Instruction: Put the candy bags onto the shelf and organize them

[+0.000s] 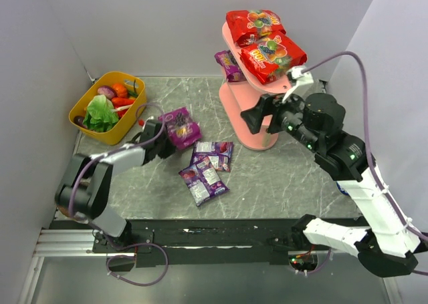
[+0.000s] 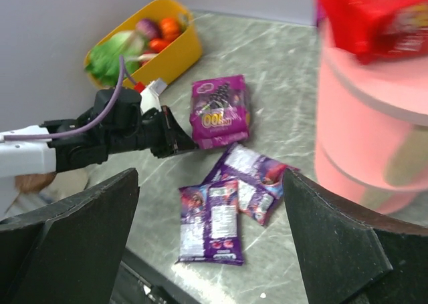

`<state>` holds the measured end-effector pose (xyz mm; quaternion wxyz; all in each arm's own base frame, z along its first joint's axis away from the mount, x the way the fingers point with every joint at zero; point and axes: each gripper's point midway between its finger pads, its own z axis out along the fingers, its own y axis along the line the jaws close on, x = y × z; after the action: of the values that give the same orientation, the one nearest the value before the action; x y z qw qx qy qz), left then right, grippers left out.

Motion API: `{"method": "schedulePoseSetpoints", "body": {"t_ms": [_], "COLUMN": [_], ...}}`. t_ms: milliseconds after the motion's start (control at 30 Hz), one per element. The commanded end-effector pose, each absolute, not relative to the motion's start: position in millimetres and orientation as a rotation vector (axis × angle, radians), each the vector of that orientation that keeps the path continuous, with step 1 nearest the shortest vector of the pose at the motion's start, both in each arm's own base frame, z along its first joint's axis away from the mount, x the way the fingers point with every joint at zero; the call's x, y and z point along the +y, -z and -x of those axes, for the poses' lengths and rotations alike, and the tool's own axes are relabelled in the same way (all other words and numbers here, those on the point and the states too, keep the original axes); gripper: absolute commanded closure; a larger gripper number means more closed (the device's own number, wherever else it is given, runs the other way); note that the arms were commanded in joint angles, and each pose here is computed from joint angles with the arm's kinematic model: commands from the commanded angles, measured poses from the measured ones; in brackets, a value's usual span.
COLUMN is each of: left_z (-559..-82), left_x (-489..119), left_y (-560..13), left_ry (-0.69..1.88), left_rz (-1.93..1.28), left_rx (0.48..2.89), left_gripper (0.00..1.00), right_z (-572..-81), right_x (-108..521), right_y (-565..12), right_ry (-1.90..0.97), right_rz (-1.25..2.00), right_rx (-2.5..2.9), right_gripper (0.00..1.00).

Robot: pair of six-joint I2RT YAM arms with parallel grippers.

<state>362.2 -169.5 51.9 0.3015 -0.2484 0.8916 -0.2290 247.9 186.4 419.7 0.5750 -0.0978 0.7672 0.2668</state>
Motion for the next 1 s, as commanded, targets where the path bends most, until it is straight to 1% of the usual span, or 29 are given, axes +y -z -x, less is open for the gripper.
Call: {"method": "schedulePoseSetpoints", "body": {"t_ms": [0,33,100,133,200,333,400,467,500,533,600,633,700,733,833,967], "left_z": [-329.6,-328.9,-321.6,-322.5,-322.2,-333.6,-339.8,-343.3,-341.2,-339.4,-332.2,-332.9,-330.5,-327.9,-328.0,-336.5], "left_x": [-153.5,-146.3,-134.1,-124.2,-114.2,-93.5,-94.8,-100.0,-101.5,-105.7,-109.6,-116.7,-125.4,-136.4,-162.0,-179.4], "left_y": [-59.3,-67.1,-62.2,-66.6,-67.4,-75.5,-83.2,-88.9,-87.8,-91.4,-87.6,-94.1,-93.6,-92.5,-88.4,-87.3], "left_ry": [0.599,0.601,0.574,0.57,0.558,0.54,0.562,0.595,0.607,0.644,0.677,0.735,0.794,0.839,0.92,0.936], "left_rz": [0.609,0.636,0.681,0.723,0.763,0.81,0.795,0.762,0.757,0.749,0.752,0.743,0.741,0.753,0.768,0.787], "left_rx": [2.355,2.322,2.316,2.291,2.277,2.225,2.214,2.205,2.207,2.201,2.209,2.182,2.155,2.157,2.146,2.123], "left_gripper": [0.82,0.77,0.74,0.77,0.8,0.94,0.96,0.83,0.75,0.62,0.5,0.45,0.4,0.38,0.39,0.43], "right_z": [-244.0,-244.4,-243.5,-243.7,-241.5,-242.3,-241.7,-239.5,-239.8,-239.5,-239.2,-238.7,-239.2,-239.4,-240.4,-240.0], "right_x": [218.5,224.3,234.2,237.1,243.8,252.2,254.5,255.8,256.0,257.1,258.5,258.9,258.4,258.6,256.2,255.7], "right_y": [-427.8,-424.9,-419.3,-419.1,-416.4,-413.7,-412.0,-412.3,-411.4,-410.3,-410.0,-410.0,-409.0,-408.7,-408.3,-409.4], "right_ry": [-0.695,-0.703,-0.72,-0.727,-0.743,-0.751,-0.751,-0.754,-0.751,-0.752,-0.756,-0.759,-0.75,-0.748,-0.738,-0.733], "right_rz": [0.349,0.361,0.384,0.389,0.41,0.425,0.434,0.441,0.44,0.439,0.439,0.439,0.432,0.429,0.418,0.421], "right_rx": [1.728,1.731,1.743,1.743,1.751,1.76,1.768,1.769,1.772,1.776,1.778,1.779,1.782,1.782,1.785,1.786], "right_gripper": [0.07,0.07,0.07,0.07,0.07,0.07,0.07,0.07,0.07,0.07,0.07,0.07,0.07,0.07,0.07,0.08]}}
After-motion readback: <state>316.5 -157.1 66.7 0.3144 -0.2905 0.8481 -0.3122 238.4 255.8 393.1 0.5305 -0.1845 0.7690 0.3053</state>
